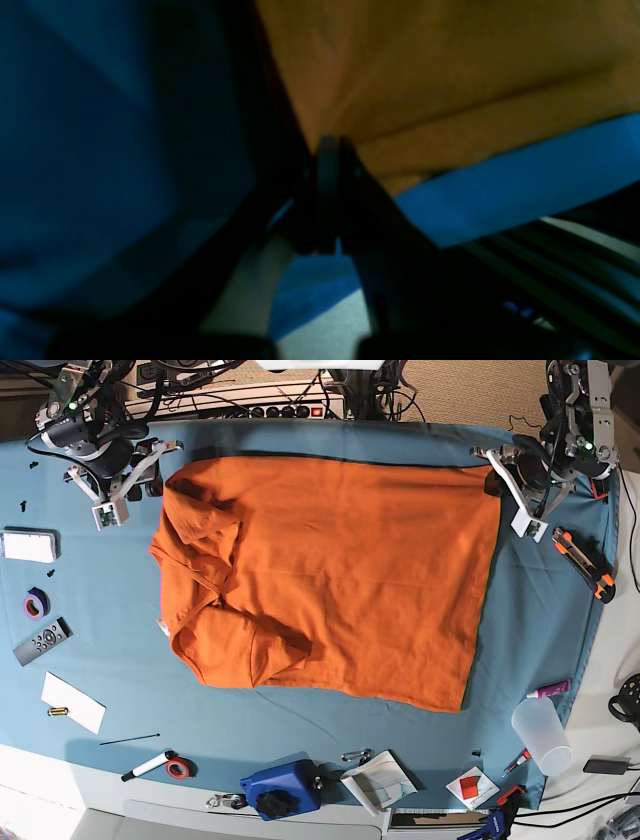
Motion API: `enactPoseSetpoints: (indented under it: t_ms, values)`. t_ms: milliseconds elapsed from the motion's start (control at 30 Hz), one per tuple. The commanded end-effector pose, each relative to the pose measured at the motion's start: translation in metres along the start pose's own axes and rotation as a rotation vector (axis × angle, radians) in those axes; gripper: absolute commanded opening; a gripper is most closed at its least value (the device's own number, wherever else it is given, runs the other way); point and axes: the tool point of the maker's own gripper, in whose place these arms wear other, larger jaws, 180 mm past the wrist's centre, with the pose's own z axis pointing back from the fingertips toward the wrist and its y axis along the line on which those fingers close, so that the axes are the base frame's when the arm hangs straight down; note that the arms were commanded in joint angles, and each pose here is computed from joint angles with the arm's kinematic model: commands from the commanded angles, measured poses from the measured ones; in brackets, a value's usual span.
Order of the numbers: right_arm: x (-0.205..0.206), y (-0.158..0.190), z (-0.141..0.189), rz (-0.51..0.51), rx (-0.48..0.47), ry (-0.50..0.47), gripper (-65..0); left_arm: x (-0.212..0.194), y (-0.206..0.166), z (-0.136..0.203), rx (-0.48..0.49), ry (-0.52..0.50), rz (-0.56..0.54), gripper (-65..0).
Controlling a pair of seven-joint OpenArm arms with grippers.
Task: Layout the t-shirt on the table in an organized manner, then fold the t-shirt properly
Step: 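Release the right gripper and move it to the t-shirt's hem corner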
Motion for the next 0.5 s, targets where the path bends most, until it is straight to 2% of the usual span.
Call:
enactPoseSetpoints:
  t_ms: [0, 133, 267, 300, 400, 467]
  values:
    - [0.016, -0.004, 0.005, 0.022, -0.010, -0.066, -44.8, -0.062, 0.011, 0.002, 0.060, 0.260, -0.001, -65.0]
    - [0.058, -0.015, 0.009, 0.045, -0.041, -0.228, -44.8, -0.063, 0.010, 0.002, 0.059, 0.264, 0.000, -65.0]
    - [0.112, -0.031, 0.016, 0.024, -0.095, -0.372, -44.8, -0.068, 0.010, 0.003, 0.058, 0.283, 0.001, -65.0]
    - [0.123, -0.034, 0.018, 0.027, -0.104, -0.401, -44.8, -0.068, 0.010, 0.003, 0.059, 0.284, 0.001, -61.2]
    - [0.145, -0.041, 0.023, 0.033, -0.124, -0.457, -44.8, -0.068, 0.010, 0.003, 0.059, 0.285, 0.002, -44.0]
    - [0.150, -0.048, 0.018, 0.025, -0.124, -0.459, -44.8, -0.066, 0.009, 0.004, 0.060, 0.281, -0.003, -37.5]
